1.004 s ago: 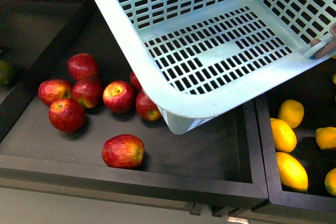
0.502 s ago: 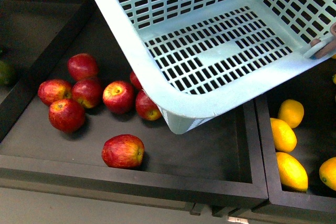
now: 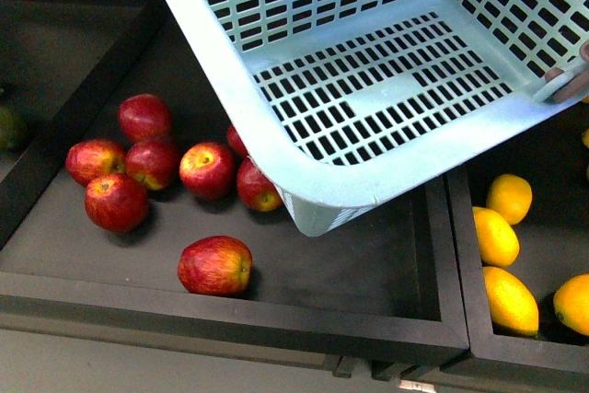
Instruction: Pick lemon and mango into basket
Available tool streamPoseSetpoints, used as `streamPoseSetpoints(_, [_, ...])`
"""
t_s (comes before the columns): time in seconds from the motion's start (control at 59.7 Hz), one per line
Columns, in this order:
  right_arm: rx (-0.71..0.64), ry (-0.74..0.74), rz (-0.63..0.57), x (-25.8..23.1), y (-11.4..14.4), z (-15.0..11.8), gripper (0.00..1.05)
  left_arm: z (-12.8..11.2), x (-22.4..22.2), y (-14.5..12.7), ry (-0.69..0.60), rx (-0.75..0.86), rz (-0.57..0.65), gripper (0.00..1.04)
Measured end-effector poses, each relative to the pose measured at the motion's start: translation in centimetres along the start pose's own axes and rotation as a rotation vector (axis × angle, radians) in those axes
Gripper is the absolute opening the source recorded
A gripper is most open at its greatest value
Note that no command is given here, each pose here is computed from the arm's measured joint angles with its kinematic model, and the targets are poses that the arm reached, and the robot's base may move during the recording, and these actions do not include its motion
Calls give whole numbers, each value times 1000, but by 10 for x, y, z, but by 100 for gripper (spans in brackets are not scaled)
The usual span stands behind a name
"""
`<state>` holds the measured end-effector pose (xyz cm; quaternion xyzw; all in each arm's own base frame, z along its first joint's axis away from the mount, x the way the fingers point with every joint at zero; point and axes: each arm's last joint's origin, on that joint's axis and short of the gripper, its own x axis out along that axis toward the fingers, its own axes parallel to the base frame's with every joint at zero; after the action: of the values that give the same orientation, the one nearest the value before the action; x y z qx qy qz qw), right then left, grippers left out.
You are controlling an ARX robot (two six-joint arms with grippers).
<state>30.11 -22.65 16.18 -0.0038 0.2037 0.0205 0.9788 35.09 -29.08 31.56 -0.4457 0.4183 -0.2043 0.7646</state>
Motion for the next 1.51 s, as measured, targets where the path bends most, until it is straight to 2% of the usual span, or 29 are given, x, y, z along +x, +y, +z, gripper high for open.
streamPoseSetpoints(0.134, [-50, -85, 8, -20, 15, 34, 59, 0, 0, 0, 0, 0, 0, 4])
streamPoseSetpoints(0.251, [-93, -150, 51, -33, 44, 60, 59, 0, 0, 0, 0, 0, 0, 4])
streamPoseSetpoints(0.418, [-133, -224, 153, -40, 101, 88, 59, 0, 0, 0, -1, 0, 0, 4])
streamPoseSetpoints(0.502, [-150, -263, 218, -37, 141, 104, 59, 0, 0, 0, 0, 0, 0, 4])
streamPoseSetpoints(0.552, [-152, -261, 251, -31, 161, 107, 59, 0, 0, 0, 0, 0, 0, 4])
streamPoseSetpoints(0.703, [-170, -242, 296, -22, 198, 107, 59, 0, 0, 0, 0, 0, 0, 4])
streamPoseSetpoints(0.887, [-186, -207, 338, -14, 228, 95, 59, 0, 0, 0, 0, 0, 0, 4])
streamPoseSetpoints(0.937, [-186, -195, 345, -9, 233, 91, 59, 0, 0, 0, 0, 1, 0, 4])
streamPoseSetpoints(0.988, [-183, -166, 343, -2, 237, 84, 71, 0, 0, 0, 0, 0, 0, 4])
streamPoseSetpoints(1.155, [-125, -147, 337, 0, 233, 81, 98, 0, 0, 0, 0, 0, 0, 4])
streamPoseSetpoints(1.322, [-74, -221, 266, -19, 222, 83, 96, 0, 3, 2, 6, -3, 7, 4])
streamPoseSetpoints(1.423, [-17, -295, 120, -37, 207, 81, 96, 0, 3, 3, -1, -1, 11, 4])
streamPoseSetpoints(1.506, [49, -363, -61, -61, 188, 79, 96, 0, 3, 3, -4, 0, 12, 4])
